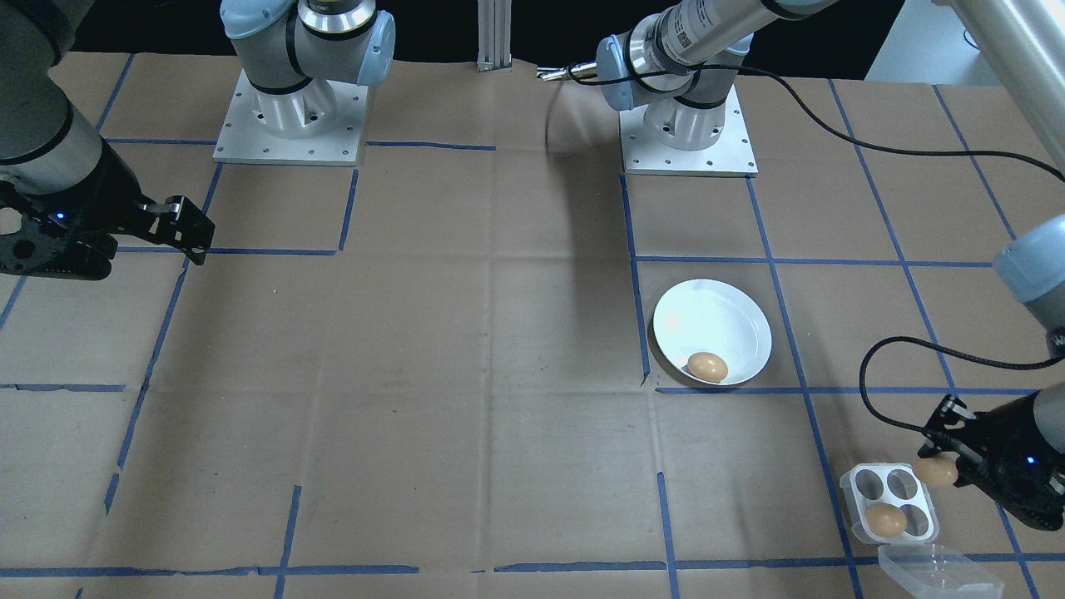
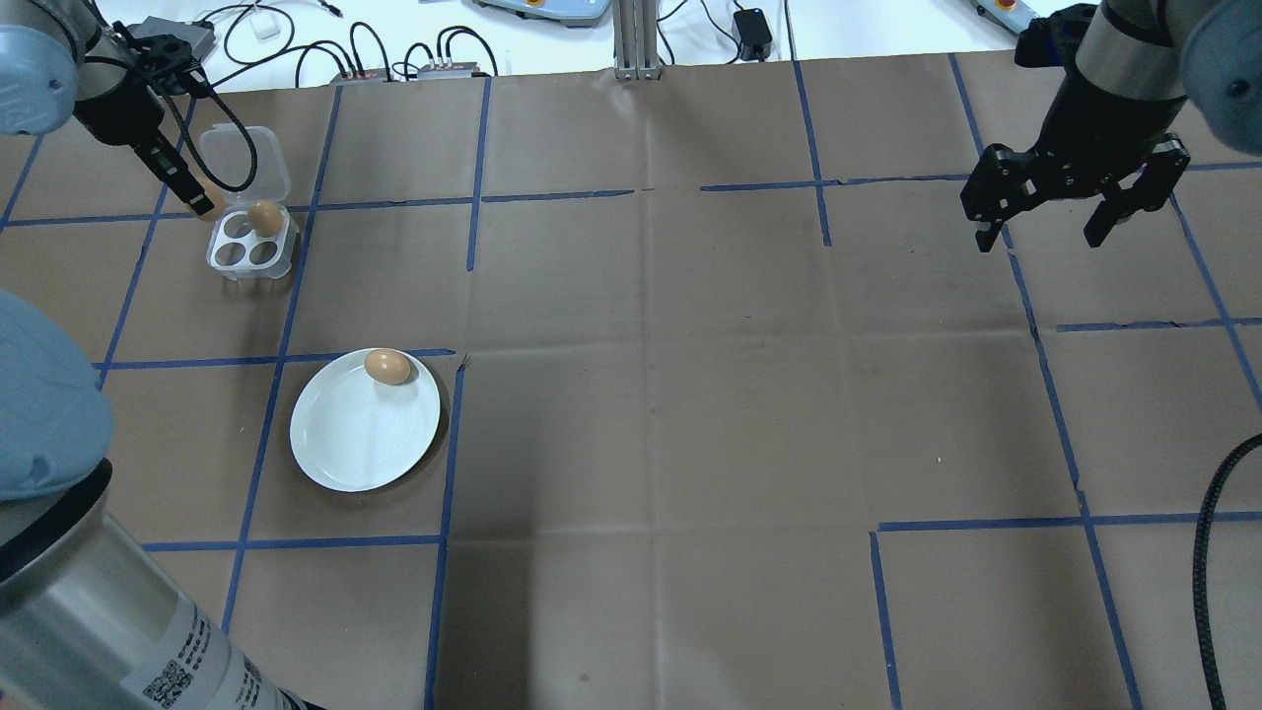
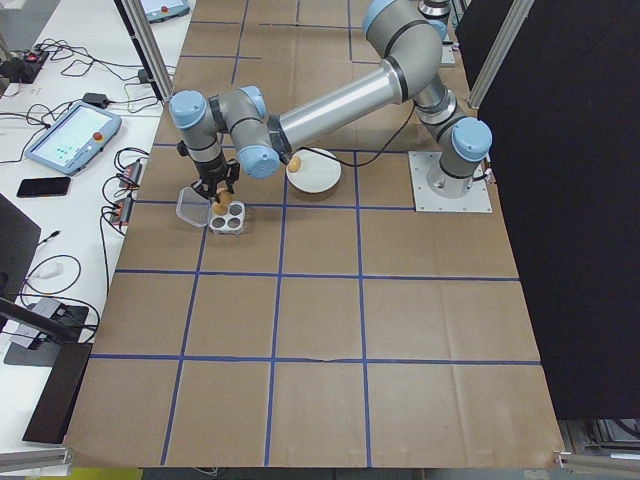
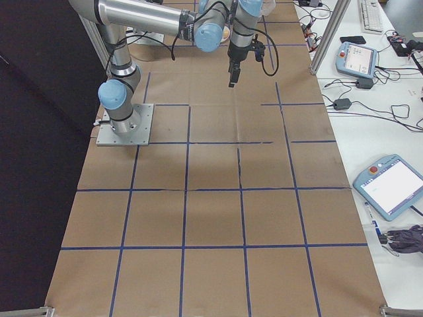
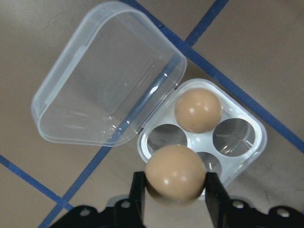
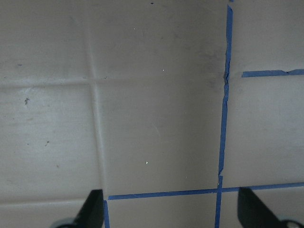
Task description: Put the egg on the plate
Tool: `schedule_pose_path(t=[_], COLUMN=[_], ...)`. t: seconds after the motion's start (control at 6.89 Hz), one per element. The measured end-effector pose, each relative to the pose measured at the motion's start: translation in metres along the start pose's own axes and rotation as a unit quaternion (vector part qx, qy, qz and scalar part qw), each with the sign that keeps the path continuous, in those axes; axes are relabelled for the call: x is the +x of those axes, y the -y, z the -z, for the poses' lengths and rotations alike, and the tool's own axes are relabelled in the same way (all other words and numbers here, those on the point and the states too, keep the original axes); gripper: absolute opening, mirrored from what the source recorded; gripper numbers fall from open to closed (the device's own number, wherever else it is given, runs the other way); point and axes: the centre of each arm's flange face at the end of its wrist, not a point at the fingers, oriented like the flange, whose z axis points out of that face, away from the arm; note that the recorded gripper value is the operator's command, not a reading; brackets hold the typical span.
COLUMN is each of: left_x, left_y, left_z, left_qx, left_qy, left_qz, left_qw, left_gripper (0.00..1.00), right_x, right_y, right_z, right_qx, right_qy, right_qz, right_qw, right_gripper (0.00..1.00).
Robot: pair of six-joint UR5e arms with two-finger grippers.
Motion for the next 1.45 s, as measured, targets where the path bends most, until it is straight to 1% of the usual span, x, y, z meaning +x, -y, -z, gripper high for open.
schedule_pose_path(t=[0.29,0.44,0.58,0.87,1.02,1.16,1.31,1.45], left_x=[0.08,0.12,0.159,0.216,0.234,0.245,0.25,0.251], left_y=[-0.008,-0.013,-0.012,-0.004,-0.005,-0.008,-0.01,-0.01], left_z=[0.001,-0.005,-0.019,-0.054,-0.075,-0.093,-0.101,-0.102], left_qx=[-0.014,-0.023,-0.031,-0.037,-0.038,-0.032,-0.027,-0.024], left_qy=[-0.028,-0.042,-0.051,-0.05,-0.048,-0.039,-0.032,-0.026], left_qz=[0.041,0.058,0.071,0.08,0.079,0.078,0.077,0.078], left_qw=[0.999,0.997,0.996,0.995,0.995,0.996,0.996,0.996], left_gripper=[0.18,0.18,0.18,0.19,0.49,0.77,1.0,1.0], right_x=[0.0,0.0,0.0,0.0,0.0,0.0,0.0,0.0], right_y=[0.0,0.0,0.0,0.0,0.0,0.0,0.0,0.0], right_z=[0.0,0.0,0.0,0.0,0.0,0.0,0.0,0.0], right_qx=[0.0,0.0,0.0,0.0,0.0,0.0,0.0,0.0], right_qy=[0.0,0.0,0.0,0.0,0.0,0.0,0.0,0.0], right_qz=[0.0,0.0,0.0,0.0,0.0,0.0,0.0,0.0], right_qw=[1.0,1.0,1.0,1.0,1.0,1.0,1.0,1.0], right_gripper=[1.0,1.0,1.0,1.0,1.0,1.0,1.0,1.0])
